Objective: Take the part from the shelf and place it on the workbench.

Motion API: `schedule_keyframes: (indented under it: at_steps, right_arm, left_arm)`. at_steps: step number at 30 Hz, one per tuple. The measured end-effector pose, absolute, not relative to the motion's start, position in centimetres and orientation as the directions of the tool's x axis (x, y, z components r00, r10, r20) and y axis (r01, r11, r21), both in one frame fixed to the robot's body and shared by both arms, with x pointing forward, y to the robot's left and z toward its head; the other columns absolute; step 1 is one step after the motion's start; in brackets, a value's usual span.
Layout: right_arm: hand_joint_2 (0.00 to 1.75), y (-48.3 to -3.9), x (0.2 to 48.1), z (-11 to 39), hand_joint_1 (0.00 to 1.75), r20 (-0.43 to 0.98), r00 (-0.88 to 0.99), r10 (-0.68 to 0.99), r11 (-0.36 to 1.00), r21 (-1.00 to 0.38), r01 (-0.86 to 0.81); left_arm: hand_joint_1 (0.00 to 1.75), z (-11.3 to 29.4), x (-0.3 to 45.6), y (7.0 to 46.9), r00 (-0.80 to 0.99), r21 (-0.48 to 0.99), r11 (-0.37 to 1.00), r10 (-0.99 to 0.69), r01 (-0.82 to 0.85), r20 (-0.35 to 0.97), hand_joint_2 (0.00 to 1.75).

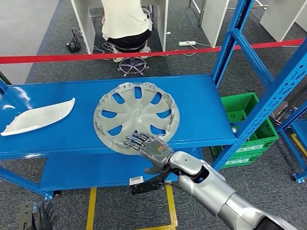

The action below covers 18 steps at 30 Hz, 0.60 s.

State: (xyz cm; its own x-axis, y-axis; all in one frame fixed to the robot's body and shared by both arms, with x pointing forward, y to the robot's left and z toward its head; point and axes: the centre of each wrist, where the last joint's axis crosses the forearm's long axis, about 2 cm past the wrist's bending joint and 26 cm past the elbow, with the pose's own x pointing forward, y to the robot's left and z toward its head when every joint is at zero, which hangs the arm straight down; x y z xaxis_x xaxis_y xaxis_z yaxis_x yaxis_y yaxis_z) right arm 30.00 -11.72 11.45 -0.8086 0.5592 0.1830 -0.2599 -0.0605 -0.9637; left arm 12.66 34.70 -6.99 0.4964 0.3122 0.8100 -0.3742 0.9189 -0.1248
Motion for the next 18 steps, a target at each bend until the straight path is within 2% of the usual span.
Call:
schedule_keyframes:
  at_steps: [13,18]
  right_arm:
    - [1.75,-10.2,32.1,11.1,0.0,-0.017,-0.763,0.646,-0.237,-0.955,-0.18]
    - [1.75,-10.0,32.6,10.8,0.0,-0.054,-0.75,0.659,-0.271,-0.947,-0.17]
  left_arm:
    - [0.0,-7.1,13.1,35.1,0.493,-0.116,0.923,0.298,-0.366,0.817,0.0]
    - [0.0,-7.1,13.1,35.1,0.495,-0.117,0.924,0.298,-0.364,0.816,0.0]
